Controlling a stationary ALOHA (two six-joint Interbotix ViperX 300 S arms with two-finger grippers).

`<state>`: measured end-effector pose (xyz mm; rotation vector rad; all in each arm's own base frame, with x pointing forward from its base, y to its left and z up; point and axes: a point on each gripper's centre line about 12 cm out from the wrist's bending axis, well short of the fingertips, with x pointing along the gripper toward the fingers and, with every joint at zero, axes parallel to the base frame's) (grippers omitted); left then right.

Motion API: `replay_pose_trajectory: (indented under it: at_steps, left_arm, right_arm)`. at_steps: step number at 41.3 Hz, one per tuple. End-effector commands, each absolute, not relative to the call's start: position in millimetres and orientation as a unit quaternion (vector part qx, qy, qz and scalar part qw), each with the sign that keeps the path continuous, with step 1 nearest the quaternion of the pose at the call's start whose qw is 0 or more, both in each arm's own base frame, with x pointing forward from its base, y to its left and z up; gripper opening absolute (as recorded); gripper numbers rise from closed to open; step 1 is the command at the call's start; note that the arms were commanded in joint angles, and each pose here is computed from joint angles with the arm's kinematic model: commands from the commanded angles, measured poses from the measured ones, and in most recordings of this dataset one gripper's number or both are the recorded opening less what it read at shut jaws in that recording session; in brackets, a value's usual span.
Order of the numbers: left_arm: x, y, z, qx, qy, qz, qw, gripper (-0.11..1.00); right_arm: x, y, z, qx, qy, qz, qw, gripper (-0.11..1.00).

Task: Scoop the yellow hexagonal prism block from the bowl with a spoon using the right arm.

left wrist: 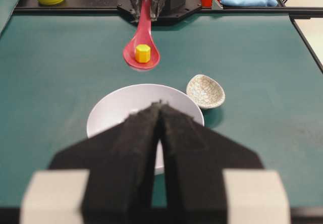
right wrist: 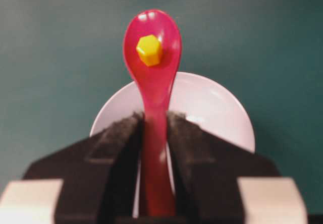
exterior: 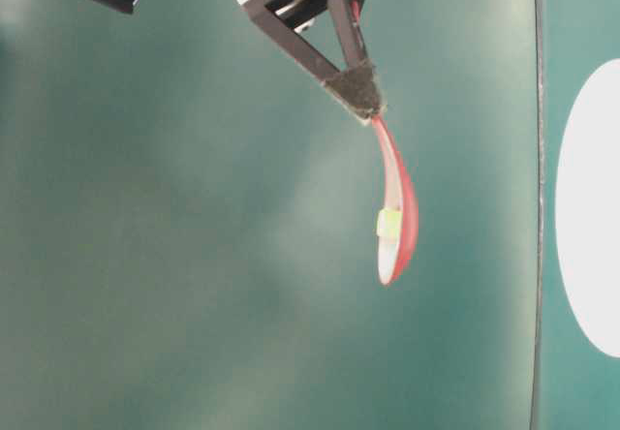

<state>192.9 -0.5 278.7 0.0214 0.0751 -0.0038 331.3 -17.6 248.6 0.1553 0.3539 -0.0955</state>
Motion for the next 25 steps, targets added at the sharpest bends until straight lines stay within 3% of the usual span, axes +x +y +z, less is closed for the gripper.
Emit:
replay_pose_trajectory:
  at_steps: [1,25]
  left_arm:
    - [195.3,-0.5,288.8,0.011,0.024,-0.002,1.0,0.0]
    - [194.9,-0.5,288.1,0.011,0.025,-0.002,1.0,0.0]
  right_arm:
    - [332.5,-19.8,263.9,0.075,0.153,-0.049,0.984,0.23]
    - [332.7,-28.4,265.6,0.084,0.152,-0.062,0.983,0.23]
